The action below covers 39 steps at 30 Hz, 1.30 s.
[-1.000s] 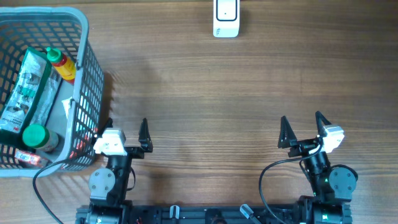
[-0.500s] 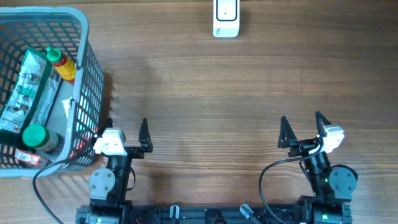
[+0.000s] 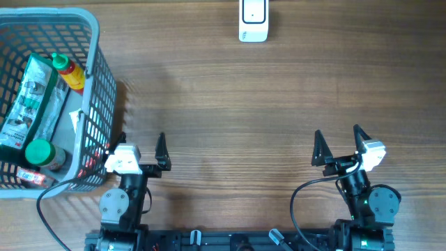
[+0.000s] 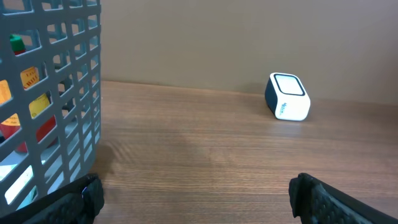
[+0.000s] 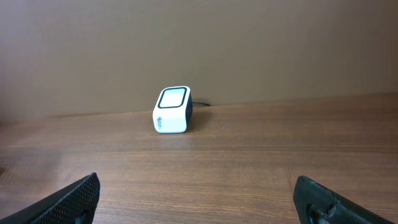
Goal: Scan the item barcode
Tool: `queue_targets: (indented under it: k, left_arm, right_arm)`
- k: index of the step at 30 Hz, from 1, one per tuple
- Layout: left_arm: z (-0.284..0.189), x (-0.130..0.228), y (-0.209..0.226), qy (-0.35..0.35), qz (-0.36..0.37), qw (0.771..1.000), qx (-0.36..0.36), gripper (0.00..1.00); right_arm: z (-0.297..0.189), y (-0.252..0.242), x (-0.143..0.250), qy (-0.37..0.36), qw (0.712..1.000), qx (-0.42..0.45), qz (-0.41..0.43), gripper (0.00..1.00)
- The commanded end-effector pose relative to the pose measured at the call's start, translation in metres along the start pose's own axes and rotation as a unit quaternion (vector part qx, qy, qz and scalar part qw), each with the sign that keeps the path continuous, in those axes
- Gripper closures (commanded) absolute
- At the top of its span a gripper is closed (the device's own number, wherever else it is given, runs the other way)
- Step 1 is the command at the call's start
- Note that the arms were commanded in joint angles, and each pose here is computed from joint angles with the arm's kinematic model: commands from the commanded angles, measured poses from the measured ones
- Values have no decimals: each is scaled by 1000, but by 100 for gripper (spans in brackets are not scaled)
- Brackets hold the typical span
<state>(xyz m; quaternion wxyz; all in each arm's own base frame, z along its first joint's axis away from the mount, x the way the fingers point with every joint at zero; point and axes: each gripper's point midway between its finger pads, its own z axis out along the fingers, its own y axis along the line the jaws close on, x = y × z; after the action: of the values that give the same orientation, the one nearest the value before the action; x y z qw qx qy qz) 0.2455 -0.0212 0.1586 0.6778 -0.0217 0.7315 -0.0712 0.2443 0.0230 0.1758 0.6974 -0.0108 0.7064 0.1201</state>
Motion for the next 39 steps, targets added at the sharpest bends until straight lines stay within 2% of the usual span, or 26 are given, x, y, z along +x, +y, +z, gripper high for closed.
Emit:
queue_targets:
  k: [1,10,19,26,33,35,39]
  left_arm:
    - [-1,-3,-12,-4,-7,999,34,0]
    - [-27,-92,-36,-94,-4,992,83,0]
    - [-54,-150,-43,-158,-2,983,92,0]
    - [-83,-210,-50,-214,0,972,98,0]
    - [-73,-289,-60,-212,0,973,96,0]
    - [-63,-319,-59,-210,-4,974,81,0]
    - [-44,-347,-45,-212,-15,977,26,0]
  right_arm:
    - [0,-4,-1,-3,1000,11,1,0]
    - [0,-4,-1,-3,1000,11,1,0]
    - [0,-4,-1,-3,1000,11,1,0]
    - [0,-4,-1,-3,1000,11,0,0]
    - [0,-4,-1,-3,1000,11,1,0]
    - [0,-4,-1,-3,1000,11,1,0]
    - [0,-4,-1,-3,1000,11,1,0]
